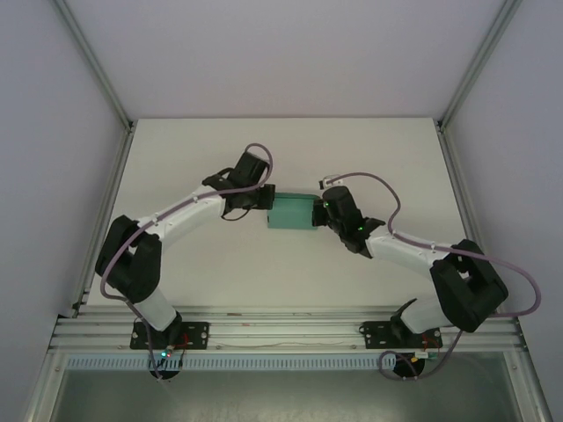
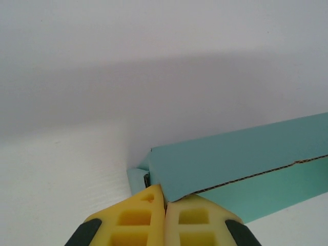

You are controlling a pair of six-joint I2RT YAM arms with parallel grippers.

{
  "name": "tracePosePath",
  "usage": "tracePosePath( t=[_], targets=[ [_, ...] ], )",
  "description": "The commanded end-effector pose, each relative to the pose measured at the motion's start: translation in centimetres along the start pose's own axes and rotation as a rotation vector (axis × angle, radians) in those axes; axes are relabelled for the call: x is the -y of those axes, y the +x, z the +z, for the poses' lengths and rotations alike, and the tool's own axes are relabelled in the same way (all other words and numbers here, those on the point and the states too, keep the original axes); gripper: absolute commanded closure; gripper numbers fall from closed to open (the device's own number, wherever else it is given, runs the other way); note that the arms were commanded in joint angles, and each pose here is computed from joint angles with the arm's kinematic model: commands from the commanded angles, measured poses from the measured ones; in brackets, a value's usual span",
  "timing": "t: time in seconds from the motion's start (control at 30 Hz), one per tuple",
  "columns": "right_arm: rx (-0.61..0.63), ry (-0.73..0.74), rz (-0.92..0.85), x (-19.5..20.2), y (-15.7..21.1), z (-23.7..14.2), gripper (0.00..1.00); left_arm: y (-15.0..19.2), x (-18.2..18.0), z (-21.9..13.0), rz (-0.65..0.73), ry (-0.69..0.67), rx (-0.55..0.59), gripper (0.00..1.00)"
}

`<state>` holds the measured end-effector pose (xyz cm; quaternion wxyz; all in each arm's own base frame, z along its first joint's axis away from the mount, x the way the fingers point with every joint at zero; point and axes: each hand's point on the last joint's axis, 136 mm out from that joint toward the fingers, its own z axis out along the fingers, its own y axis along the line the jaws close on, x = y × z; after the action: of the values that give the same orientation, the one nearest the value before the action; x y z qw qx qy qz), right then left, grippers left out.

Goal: Assemble paper box

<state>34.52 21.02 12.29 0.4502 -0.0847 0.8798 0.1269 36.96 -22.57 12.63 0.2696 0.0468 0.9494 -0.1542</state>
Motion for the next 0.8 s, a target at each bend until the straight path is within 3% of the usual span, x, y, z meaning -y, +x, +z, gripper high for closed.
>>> tracePosePath(
  t=[0.0, 0.17, 0.37, 0.57, 0.77],
  targets=[
    [-0.208, 0.055, -0.047, 1.7, 7.1, 0.4, 1.00, 6.9, -2.6, 2.4, 0.017, -0.143, -0.160, 1.00],
    [-0.191, 0.044, -0.033, 1.5, 6.6, -0.1, 0.98, 8.8, -3.9, 2.5, 0.001, -0.183, -0.174, 1.00],
    [-0.156, -0.001, 0.003, 0.5, 4.4, -1.4, 0.86, 9.2, -4.0, 2.2, 0.004, -0.190, -0.154, 1.00],
    [-0.164, 0.016, -0.003, 0.1, 1.4, -2.3, 0.62, 8.8, -3.6, 2.3, 0.012, -0.187, -0.138, 1.00],
    [-0.167, 0.016, 0.037, 0.0, -0.6, -3.3, 0.47, 8.7, -3.3, 2.5, 0.008, -0.181, -0.142, 1.00]
  ],
)
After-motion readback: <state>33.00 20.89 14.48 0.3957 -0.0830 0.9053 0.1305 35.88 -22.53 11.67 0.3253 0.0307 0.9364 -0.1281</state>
